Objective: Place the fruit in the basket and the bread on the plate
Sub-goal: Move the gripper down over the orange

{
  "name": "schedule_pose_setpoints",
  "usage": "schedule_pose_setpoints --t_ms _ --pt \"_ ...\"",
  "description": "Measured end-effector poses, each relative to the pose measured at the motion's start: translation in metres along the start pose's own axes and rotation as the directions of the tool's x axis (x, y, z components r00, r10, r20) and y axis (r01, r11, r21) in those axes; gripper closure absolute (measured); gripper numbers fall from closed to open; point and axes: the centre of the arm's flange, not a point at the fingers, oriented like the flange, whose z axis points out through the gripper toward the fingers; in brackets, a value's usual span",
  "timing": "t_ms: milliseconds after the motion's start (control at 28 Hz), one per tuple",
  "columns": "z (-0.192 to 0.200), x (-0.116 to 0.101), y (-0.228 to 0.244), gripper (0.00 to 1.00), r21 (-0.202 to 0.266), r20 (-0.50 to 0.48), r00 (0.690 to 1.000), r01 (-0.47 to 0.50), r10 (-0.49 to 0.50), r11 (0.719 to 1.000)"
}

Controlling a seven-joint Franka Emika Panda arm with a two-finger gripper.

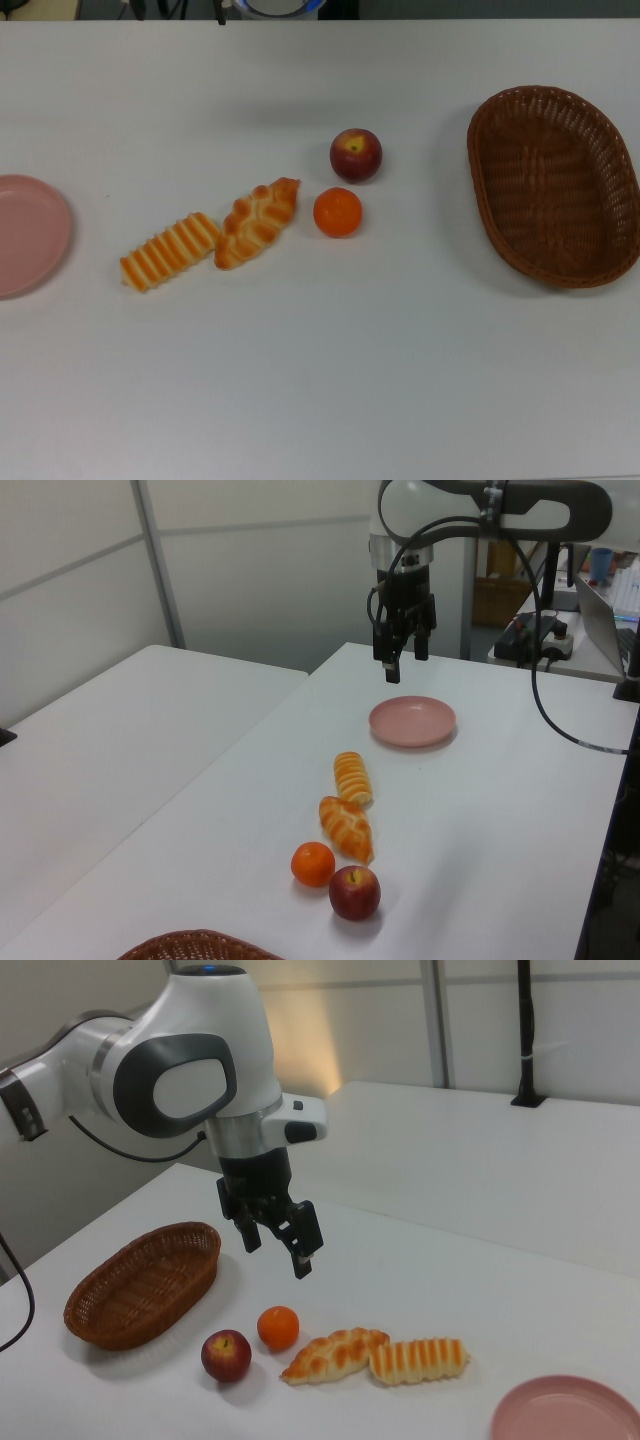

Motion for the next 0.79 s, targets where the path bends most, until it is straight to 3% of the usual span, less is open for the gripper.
schedule_pose_setpoints --t_ms 179,429,571,786 --pt "0.010 0.010 -0.012 0.00 0.001 -0.006 0.999 0.047 -0.047 0.999" --pt "0.073 0.050 -0.067 0.00 -0.012 0.030 0.988 0.151 -0.151 0.988" --pt "0.109 0.068 -0.097 0.00 -0.030 0.034 0.986 0.164 -0.163 0.986" --pt "0.174 0.086 -0.147 0.00 -0.125 0.001 0.991 0.130 -0.131 0.984"
